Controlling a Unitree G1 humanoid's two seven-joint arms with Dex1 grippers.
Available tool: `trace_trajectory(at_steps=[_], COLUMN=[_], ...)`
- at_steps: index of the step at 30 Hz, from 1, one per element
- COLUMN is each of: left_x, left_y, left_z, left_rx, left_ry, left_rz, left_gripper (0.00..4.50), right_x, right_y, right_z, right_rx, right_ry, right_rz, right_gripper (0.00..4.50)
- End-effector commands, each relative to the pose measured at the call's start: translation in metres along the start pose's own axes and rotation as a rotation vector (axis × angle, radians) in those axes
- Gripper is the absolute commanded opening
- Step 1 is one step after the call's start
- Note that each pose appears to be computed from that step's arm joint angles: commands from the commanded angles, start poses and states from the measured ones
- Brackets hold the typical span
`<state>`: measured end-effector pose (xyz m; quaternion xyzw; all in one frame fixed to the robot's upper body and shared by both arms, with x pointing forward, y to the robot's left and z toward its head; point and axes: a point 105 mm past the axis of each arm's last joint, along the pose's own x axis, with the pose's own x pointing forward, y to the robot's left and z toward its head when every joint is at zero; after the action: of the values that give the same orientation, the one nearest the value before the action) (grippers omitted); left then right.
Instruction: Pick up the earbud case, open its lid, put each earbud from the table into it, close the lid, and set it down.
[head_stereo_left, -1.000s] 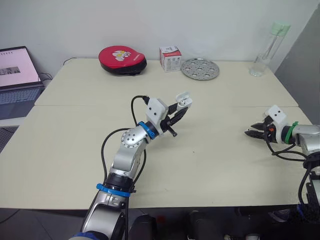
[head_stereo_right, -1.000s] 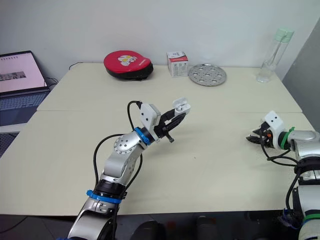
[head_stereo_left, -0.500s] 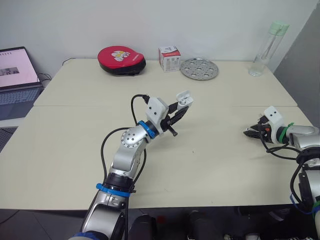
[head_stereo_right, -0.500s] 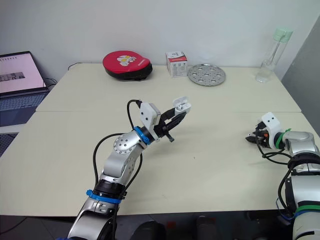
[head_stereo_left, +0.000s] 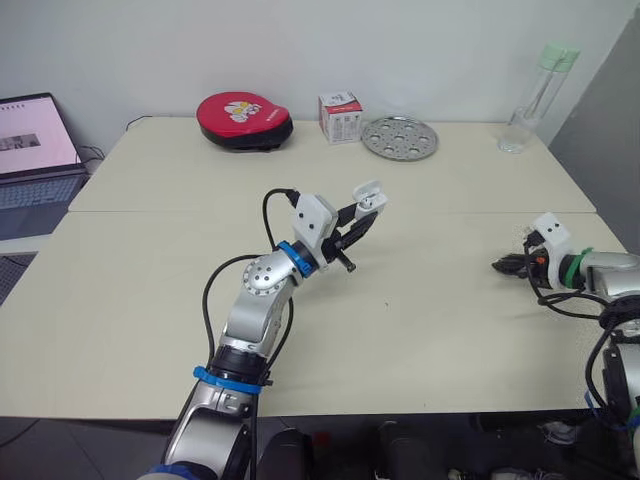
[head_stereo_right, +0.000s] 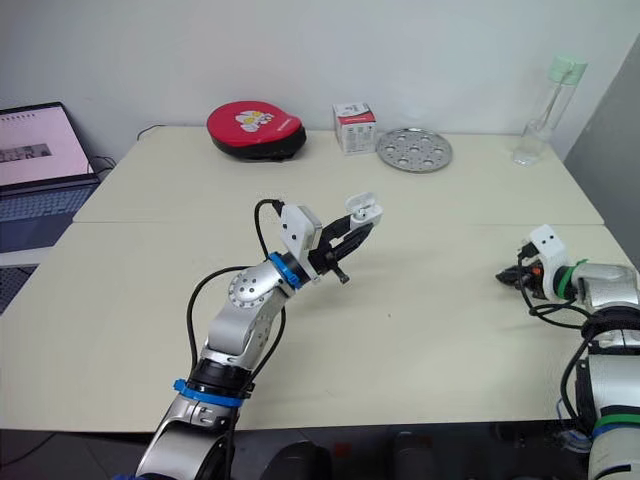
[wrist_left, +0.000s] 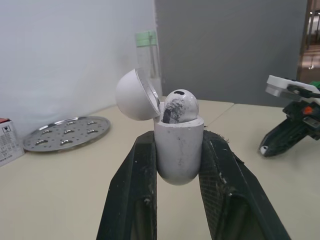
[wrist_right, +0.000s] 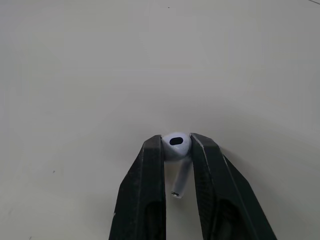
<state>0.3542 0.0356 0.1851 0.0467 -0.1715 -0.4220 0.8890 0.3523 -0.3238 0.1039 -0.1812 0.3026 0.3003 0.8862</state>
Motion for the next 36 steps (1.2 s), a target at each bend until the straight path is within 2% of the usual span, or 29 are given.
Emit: trace_trajectory(at_steps=[1,5,10,13,18,24,36], left_x=[-0.002,-0.006,-0.006,-0.005,-0.007,-0.009,-0.01], left_y=[0.004,0.002,0.002,0.003,0.004,-0.001,-0.003], left_z=[0.011,0.008,0.007,0.008,0.007,0.006,0.003], left_rx=[0.031,0.027,0.03,0.037,0.039,0.03,0.02], left_ry=[-0.041,-0.033,-0.025,-0.023,-0.018,-0.015,-0.009], left_rz=[0.027,0.032,0.024,0.024,0.027,0.028,0.032], left_gripper=[0.75,0.75,0.75,0.75,0.75,0.75,0.75], right_x=[-0.041,-0.076,-0.081,-0.078,-0.086,-0.095,-0.078], right_y=[0.023,0.038,0.035,0.034,0.033,0.033,0.033], right_z=[-0.013,-0.062,-0.079,-0.081,-0.088,-0.092,-0.072], right_rx=[-0.211,-0.39,-0.428,-0.405,-0.44,-0.472,-0.427], right_ry=[0.192,0.47,0.544,0.531,0.592,0.643,0.508], right_rz=[0.134,0.21,0.201,0.197,0.227,0.26,0.226], right_gripper=[0.38,0.38,0.38,1.35,3.09,3.09,3.09])
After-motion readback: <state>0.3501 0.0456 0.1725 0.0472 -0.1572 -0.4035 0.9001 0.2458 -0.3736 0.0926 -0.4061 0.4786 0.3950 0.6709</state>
